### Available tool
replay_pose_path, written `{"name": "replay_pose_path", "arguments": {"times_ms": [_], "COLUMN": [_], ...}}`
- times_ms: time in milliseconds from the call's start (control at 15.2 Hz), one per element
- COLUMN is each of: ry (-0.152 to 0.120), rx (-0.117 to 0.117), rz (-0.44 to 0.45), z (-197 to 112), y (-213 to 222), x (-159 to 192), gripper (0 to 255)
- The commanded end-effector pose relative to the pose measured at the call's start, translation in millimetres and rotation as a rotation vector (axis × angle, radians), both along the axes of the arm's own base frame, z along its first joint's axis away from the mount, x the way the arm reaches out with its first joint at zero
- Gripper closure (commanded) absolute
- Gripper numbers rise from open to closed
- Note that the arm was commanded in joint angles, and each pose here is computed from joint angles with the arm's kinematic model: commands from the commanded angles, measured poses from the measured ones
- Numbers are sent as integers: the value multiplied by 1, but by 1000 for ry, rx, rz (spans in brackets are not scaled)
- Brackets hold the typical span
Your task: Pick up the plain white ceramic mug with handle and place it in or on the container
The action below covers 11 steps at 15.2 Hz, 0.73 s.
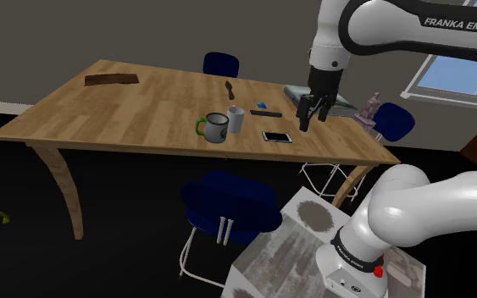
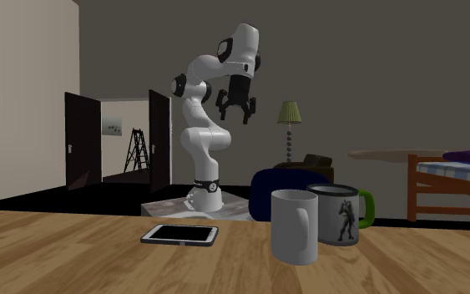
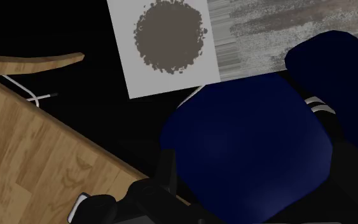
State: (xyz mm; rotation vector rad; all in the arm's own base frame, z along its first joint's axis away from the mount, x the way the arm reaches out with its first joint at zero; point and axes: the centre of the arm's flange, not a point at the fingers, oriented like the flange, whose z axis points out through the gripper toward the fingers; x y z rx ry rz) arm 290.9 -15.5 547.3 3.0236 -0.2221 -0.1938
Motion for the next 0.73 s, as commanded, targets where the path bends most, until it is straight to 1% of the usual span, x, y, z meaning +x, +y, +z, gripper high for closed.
{"name": "replay_pose_path", "arguments": {"times_ms": [0, 660], "ry": [0, -28], "rx": [0, 29], "rz": [0, 1], "z": [0, -45], "y": [0, -60], "x": [0, 107], "gripper": [0, 0]}}
